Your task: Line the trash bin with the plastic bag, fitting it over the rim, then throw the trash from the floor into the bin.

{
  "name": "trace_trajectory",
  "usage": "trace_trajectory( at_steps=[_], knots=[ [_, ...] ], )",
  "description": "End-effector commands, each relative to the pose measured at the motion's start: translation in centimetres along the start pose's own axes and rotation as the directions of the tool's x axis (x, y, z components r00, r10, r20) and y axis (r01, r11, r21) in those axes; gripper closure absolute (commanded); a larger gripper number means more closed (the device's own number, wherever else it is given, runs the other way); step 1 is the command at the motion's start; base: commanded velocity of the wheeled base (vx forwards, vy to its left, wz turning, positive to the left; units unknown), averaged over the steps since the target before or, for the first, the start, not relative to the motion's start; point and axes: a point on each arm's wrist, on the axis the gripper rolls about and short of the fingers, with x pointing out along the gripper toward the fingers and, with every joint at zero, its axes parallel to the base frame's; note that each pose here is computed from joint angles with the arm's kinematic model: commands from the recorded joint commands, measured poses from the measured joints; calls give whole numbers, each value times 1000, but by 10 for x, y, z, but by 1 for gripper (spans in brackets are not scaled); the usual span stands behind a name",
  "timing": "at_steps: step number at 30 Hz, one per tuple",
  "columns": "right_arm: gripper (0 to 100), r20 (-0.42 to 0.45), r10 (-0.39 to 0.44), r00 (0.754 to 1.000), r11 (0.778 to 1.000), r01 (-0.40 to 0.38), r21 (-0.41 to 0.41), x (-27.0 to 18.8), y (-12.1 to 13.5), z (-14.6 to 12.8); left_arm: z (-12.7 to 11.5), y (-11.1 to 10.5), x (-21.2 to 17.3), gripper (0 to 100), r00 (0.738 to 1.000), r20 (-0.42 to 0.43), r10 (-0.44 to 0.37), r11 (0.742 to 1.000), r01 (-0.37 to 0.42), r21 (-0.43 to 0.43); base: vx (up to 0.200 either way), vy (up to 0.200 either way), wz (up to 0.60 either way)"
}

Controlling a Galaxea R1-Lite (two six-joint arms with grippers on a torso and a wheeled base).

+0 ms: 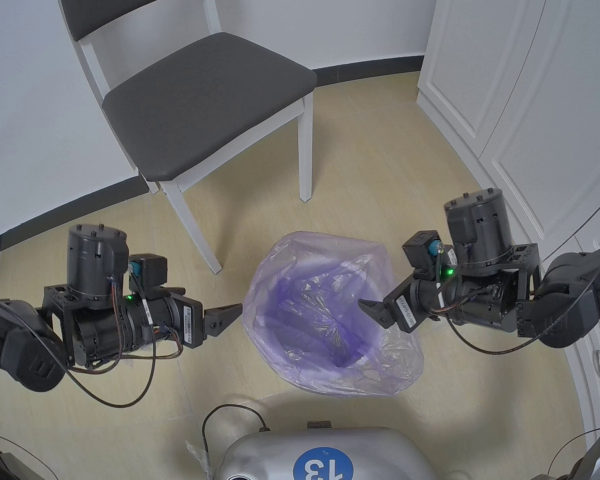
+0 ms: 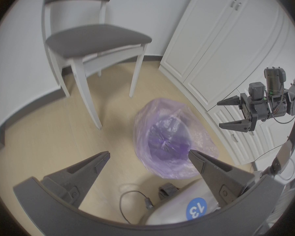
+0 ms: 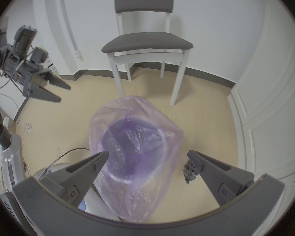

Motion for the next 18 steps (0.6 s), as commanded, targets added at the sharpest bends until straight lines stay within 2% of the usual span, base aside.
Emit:
trace_trajectory(
  at_steps=[1, 9, 14, 18],
  knots=[
    [0, 2, -34, 999, 998, 33, 45, -10, -12, -7, 20, -15, -16, 0, 996, 83, -13, 999, 9, 53, 0, 0, 0],
    [0, 5, -69, 998, 997, 69, 39, -8, -10, -8, 32, -31, -16, 0, 998, 61, -12, 997, 7, 78, 0, 0, 0],
    [0, 6, -61, 998, 998, 61, 31, -7, -7, -7, 30, -32, -16, 0, 998, 52, 34, 996, -38, 81, 0, 0, 0],
    [0, 5, -54, 999, 998, 54, 23, -8, -2, -9, 22, -37, -20, 0, 999, 36, 40, 995, -44, 89, 0, 0, 0]
  ],
)
